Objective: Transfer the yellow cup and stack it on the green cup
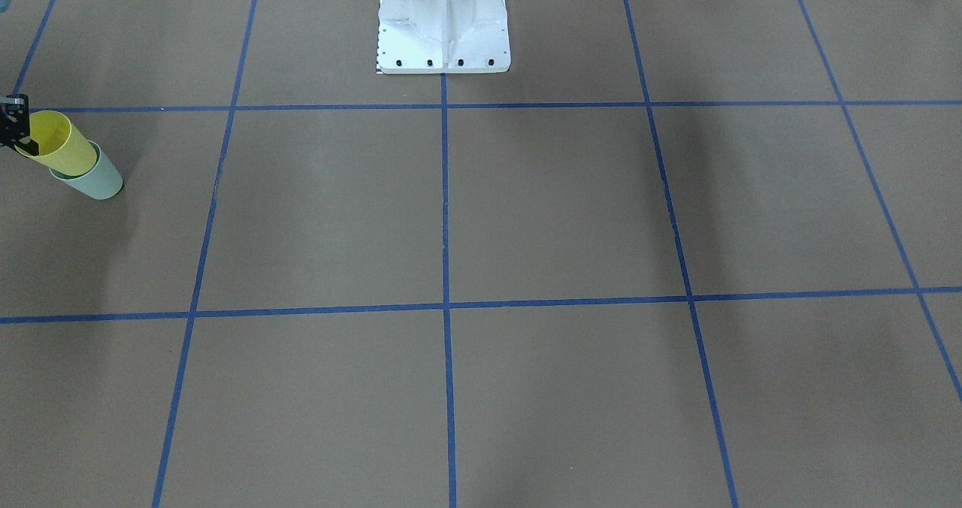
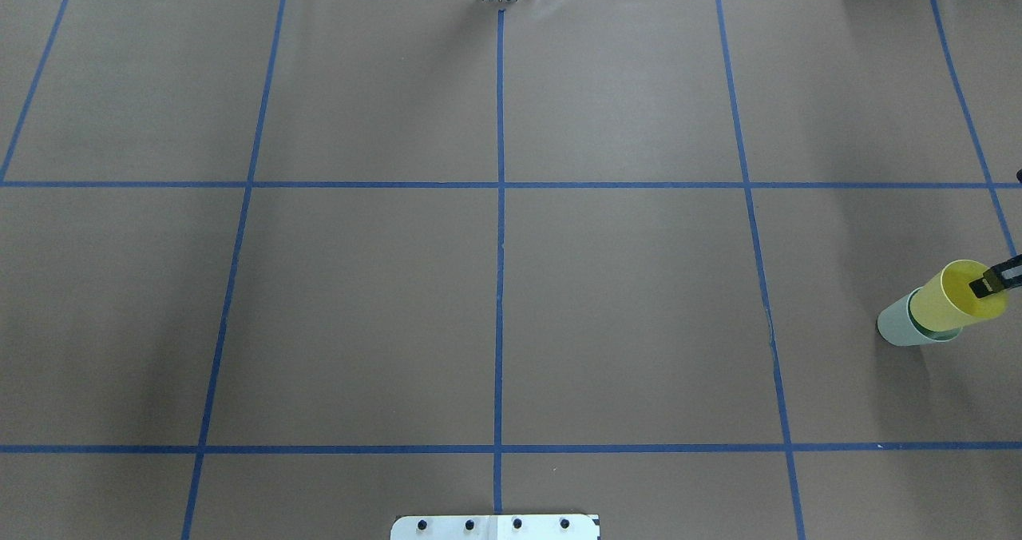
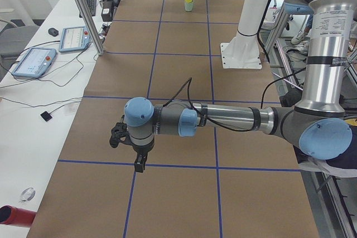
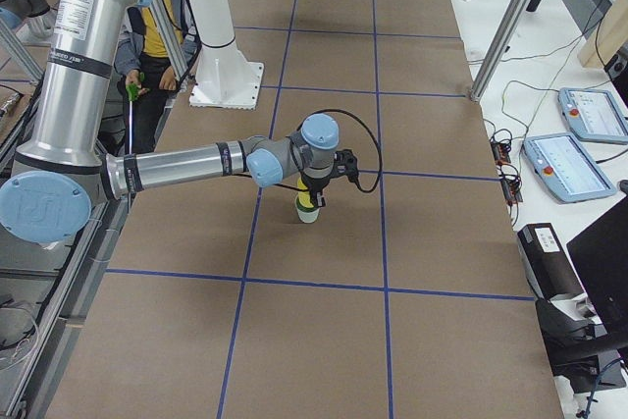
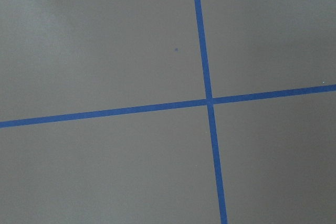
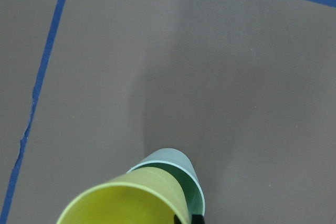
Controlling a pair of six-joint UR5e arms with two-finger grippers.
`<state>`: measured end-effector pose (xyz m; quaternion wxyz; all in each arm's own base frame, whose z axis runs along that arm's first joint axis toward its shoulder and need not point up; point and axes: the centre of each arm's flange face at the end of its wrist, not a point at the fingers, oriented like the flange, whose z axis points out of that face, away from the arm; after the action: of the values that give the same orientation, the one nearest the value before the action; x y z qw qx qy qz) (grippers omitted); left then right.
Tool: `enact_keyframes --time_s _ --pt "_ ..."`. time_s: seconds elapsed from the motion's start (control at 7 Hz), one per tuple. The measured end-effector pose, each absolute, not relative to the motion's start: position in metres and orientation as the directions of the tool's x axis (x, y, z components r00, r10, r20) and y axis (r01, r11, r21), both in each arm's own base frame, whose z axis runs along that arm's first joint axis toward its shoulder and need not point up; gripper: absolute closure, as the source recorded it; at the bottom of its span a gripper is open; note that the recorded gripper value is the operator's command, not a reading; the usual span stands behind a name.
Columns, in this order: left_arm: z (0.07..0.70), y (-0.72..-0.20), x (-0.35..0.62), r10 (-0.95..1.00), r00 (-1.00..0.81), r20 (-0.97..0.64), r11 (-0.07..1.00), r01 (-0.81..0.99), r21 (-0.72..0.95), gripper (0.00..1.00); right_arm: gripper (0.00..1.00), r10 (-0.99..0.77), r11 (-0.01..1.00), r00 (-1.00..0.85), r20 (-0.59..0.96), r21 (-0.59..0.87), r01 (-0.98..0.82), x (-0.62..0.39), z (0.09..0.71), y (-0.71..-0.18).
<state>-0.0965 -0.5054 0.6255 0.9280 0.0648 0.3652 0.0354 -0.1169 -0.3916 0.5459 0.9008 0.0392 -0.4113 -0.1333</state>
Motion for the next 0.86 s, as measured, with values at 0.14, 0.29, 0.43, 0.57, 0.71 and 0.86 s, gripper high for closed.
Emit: enact_keyframes --time_s 0.14,0.29,0.43,0.57,0.71,0.86 --pt "0.6255 -0.5054 -0.0965 0.113 0.731 -0.673 0.989 -0.018 0.146 0.0 1.0 -0.271 0.962 0.629 0.729 0.179 0.207 -0.1164 0.547 -0.391" --pt "0.6254 -0.5055 -0.0965 0.113 0.731 -0.673 0.989 -0.018 0.146 0.0 0.66 -0.271 0.962 0.63 0.728 0.178 0.207 -0.1163 0.5473 -0.3909" --pt "0.6254 -0.5055 -0.0965 0.113 0.731 -0.673 0.989 -0.018 0.147 0.0 0.55 -0.27 0.962 0.63 0.728 0.177 0.208 -0.1165 0.5475 -0.3906" --pt "0.6254 -0.5055 -0.0965 0.113 0.731 -0.673 0.989 -0.018 0.146 0.0 0.27 -0.27 0.962 0.63 0.728 0.177 0.208 -0.1167 0.5475 -0.3905" --pt "0.6256 -0.5054 -0.0965 0.113 0.731 -0.673 0.989 -0.018 0.146 0.0 0.0 -0.271 0.962 0.629 0.729 0.178 0.208 -0.1168 0.5471 -0.3907" --pt "0.6257 -0.5055 -0.0963 0.113 0.731 -0.673 0.989 -0.019 0.146 0.0 0.0 -0.273 0.961 0.628 0.729 0.181 0.207 -0.117 0.5456 -0.3913"
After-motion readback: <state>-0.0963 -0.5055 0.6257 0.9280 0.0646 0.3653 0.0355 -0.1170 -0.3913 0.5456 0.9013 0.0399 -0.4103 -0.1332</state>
